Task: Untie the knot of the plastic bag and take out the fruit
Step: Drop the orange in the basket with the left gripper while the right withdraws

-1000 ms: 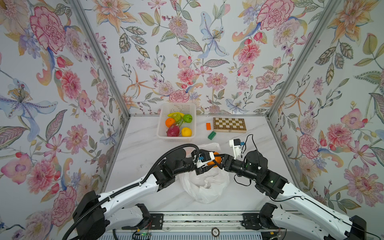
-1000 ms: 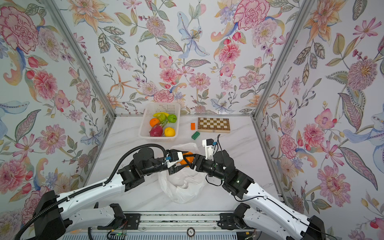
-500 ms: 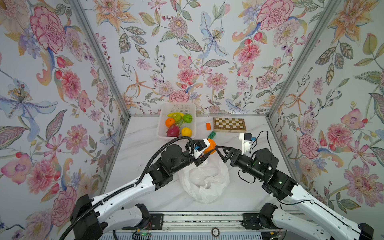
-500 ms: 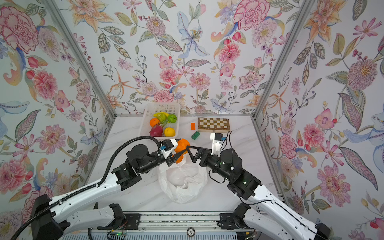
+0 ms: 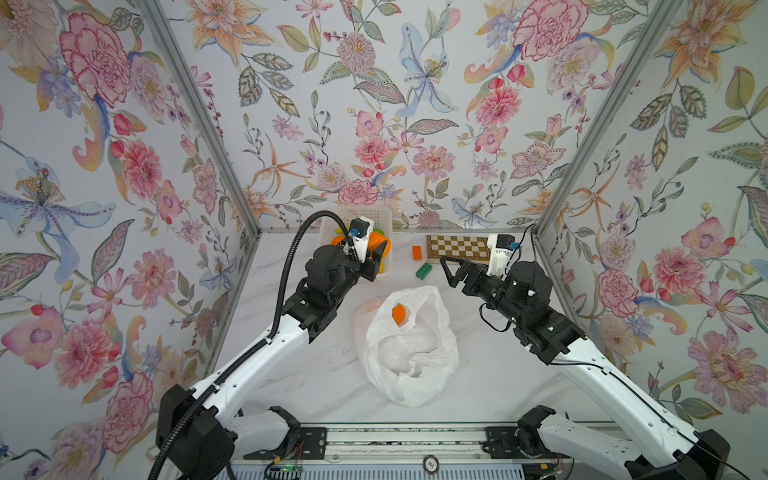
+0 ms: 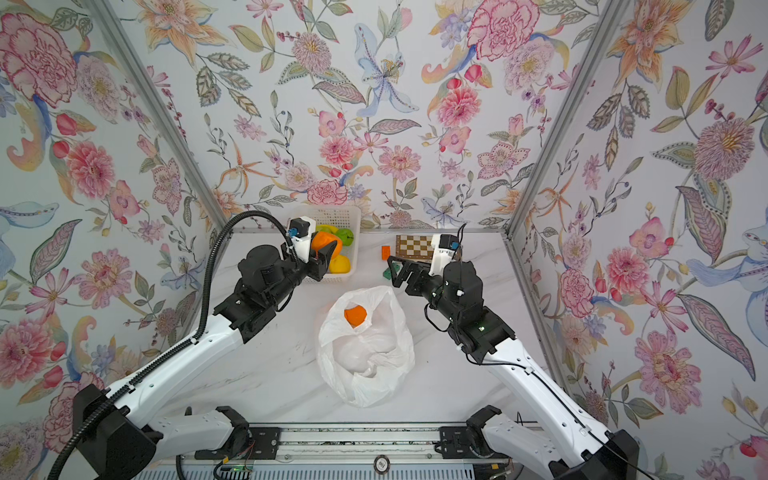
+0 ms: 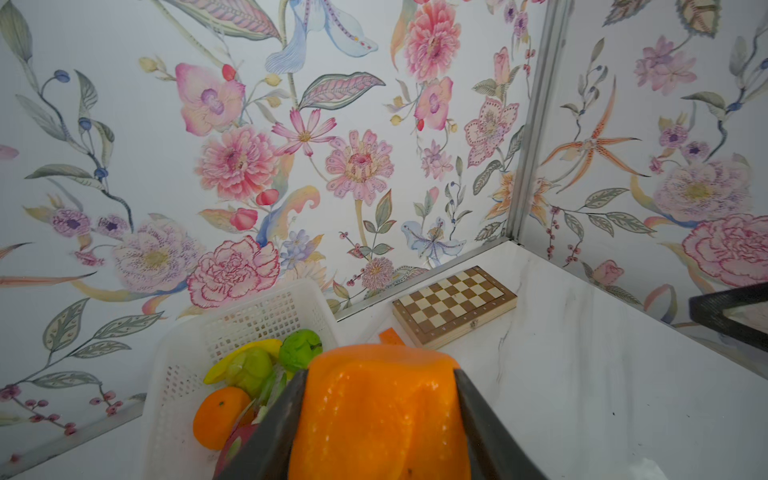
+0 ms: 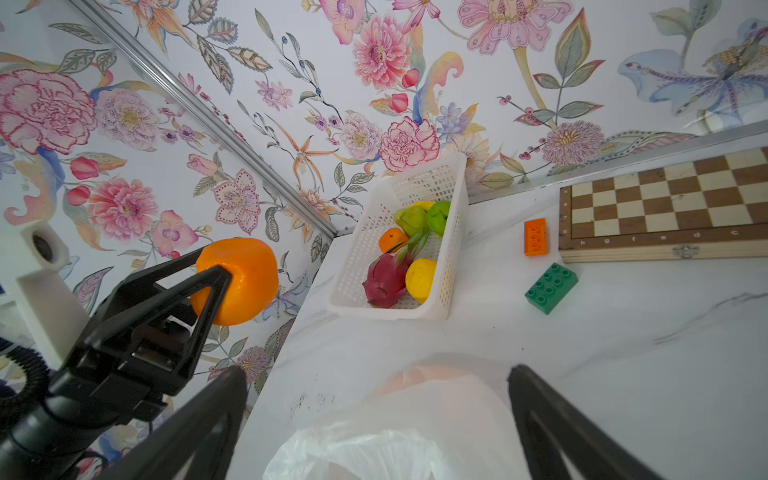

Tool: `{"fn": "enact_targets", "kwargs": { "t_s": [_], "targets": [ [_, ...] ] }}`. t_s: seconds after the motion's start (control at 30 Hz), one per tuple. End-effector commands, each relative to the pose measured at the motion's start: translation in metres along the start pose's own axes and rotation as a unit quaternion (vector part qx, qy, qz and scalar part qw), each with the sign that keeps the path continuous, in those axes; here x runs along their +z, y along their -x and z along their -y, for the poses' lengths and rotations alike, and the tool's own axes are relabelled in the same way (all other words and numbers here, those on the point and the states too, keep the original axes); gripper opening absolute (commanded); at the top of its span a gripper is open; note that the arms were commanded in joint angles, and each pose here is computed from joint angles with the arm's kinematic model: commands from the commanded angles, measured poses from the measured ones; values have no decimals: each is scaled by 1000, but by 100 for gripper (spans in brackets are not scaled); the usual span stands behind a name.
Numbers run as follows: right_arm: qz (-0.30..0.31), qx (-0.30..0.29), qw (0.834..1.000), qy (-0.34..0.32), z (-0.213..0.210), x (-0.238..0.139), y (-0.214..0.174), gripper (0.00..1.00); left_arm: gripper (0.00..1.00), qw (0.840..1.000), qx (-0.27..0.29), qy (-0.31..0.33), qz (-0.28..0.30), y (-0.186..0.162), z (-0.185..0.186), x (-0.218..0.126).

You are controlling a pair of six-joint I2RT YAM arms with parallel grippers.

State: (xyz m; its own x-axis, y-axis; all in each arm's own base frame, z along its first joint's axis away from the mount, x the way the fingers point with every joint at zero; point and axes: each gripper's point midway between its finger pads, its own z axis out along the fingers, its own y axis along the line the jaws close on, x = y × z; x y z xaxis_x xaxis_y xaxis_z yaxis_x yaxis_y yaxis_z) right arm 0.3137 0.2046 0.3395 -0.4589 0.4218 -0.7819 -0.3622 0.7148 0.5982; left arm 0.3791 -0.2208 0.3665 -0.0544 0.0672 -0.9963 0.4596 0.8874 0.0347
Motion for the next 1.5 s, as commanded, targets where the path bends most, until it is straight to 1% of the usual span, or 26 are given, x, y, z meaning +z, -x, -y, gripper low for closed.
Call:
{"fn": "enact_targets", "kwargs": {
  "t_s": [0.0,0.1,0.27,0.3,0.37,0.5,0.67,0.73,0.8,0.93,1.03,1.2,1.3,1.47],
  "targets": [
    [10,-31,999,-6,-4,-2,12,99,26,997,-54,47,-31,0,-30,10],
    [0,-38,999,-18,-2,0,12,99,26,992,-84,67,-59,-12,-47,28],
    [-44,-87,995,-17,-9,12,7,99,26,983,-106,99,-112,-39,-72,62],
    [-57,-96,994,-13,-12,15,5,99,26,980,-107,104,-132,-55,-75,75],
    [-87,-113,990,-1,-18,21,-1,99,25,976,-113,110,-150,-72,-82,92],
    [-130,-137,982,21,-27,31,-14,99,25,970,-123,118,-173,-100,-98,120],
    [-160,-149,975,43,-32,40,-28,99,24,961,-140,129,-202,-138,-111,154],
    [-179,-157,970,43,-29,44,-36,99,23,957,-162,131,-201,-147,-115,168],
    [-196,-163,966,42,-27,47,-42,99,23,956,-169,133,-200,-154,-117,182],
    [-229,-175,957,36,-25,54,-51,99,22,952,-167,143,-214,-174,-123,205],
    [-240,-181,954,26,-21,56,-52,99,22,947,-166,147,-231,-190,-127,219],
    [-234,-188,954,8,-15,56,-49,99,23,944,-158,150,-248,-206,-136,236],
    [-235,-191,953,-1,-11,56,-49,99,23,938,-165,155,-261,-217,-145,241],
    [-235,-192,953,-7,-7,56,-48,99,25,933,-171,153,-278,-237,-146,245]
  ]
}}
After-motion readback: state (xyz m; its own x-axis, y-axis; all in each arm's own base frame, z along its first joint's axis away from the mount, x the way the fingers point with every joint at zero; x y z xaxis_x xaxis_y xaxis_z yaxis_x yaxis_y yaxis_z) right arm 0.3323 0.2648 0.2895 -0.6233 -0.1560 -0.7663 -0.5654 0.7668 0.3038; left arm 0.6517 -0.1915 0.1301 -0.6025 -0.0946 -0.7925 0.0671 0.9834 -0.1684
